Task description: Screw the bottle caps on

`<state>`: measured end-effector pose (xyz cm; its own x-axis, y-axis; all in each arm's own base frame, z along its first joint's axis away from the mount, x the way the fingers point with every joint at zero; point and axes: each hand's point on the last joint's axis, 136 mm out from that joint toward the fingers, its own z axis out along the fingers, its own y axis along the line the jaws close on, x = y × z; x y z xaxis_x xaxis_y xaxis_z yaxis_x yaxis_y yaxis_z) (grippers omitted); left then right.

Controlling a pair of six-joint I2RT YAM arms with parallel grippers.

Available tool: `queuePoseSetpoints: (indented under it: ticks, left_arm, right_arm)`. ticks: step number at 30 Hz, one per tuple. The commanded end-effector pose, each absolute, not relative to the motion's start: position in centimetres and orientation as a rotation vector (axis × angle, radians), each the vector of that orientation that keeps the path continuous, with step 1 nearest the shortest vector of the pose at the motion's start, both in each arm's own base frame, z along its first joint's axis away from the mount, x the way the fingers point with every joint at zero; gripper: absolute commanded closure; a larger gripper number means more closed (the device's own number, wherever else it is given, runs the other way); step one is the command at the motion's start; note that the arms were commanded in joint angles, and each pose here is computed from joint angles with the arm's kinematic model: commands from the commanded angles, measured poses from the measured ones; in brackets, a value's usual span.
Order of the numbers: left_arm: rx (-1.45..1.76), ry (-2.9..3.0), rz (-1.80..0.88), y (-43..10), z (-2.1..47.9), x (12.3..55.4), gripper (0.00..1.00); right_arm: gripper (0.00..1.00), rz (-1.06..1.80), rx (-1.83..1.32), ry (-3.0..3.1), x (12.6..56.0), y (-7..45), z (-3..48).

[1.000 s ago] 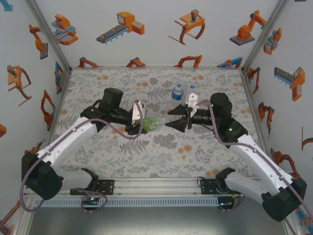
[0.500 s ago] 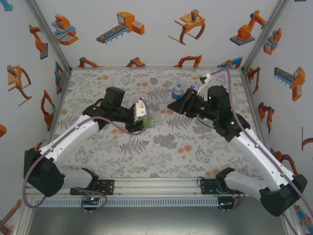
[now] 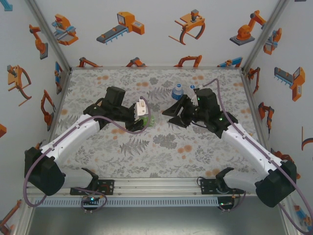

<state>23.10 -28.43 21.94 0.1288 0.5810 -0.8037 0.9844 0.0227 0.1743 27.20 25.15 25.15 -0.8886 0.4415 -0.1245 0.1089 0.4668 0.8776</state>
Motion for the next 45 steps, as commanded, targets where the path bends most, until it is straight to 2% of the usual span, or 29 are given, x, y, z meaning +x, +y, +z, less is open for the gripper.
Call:
queuePoseSetpoints:
  ticks: [1, 12, 19, 22, 27, 30, 36, 45]
  left_arm:
    - [1.643, 1.486, -0.697, -28.8, 23.6, 23.0, 1.0]
    - [1.644, 1.482, -0.707, -28.9, 23.7, 22.9, 1.0]
    - [1.646, 1.472, -0.716, -28.9, 23.8, 22.7, 1.0]
    - [1.646, 1.47, -0.717, -28.9, 23.9, 22.7, 1.0]
    - [1.646, 1.464, -0.721, -28.9, 24.0, 22.6, 1.0]
    - [1.646, 1.459, -0.725, -29.0, 24.1, 22.5, 1.0]
    - [1.659, 1.411, -0.764, -29.1, 24.6, 21.7, 1.0]
    - [1.678, 1.299, -0.851, -29.2, 25.9, 19.7, 1.0]
  right_arm:
    - [0.47, 1.486, 0.485, 2.362, 27.3, 25.7, 25.8]
    - [0.59, 1.531, 0.503, 2.37, 27.1, 26.0, 25.4]
    - [0.61, 1.55, 0.49, 2.393, 27.1, 26.4, 25.1]
    - [0.7, 1.566, 0.48, 2.404, 26.9, 26.6, 25.1]
    - [0.89, 1.555, 0.434, 2.394, 26.9, 26.6, 25.2]
    - [0.94, 1.565, 0.402, 2.372, 27.0, 26.7, 25.5]
    - [0.99, 1.483, 0.059, 2.276, 27.0, 27.1, 26.5]
    - [1.0, 1.412, -0.666, 1.887, 24.3, 28.7, 29.4]
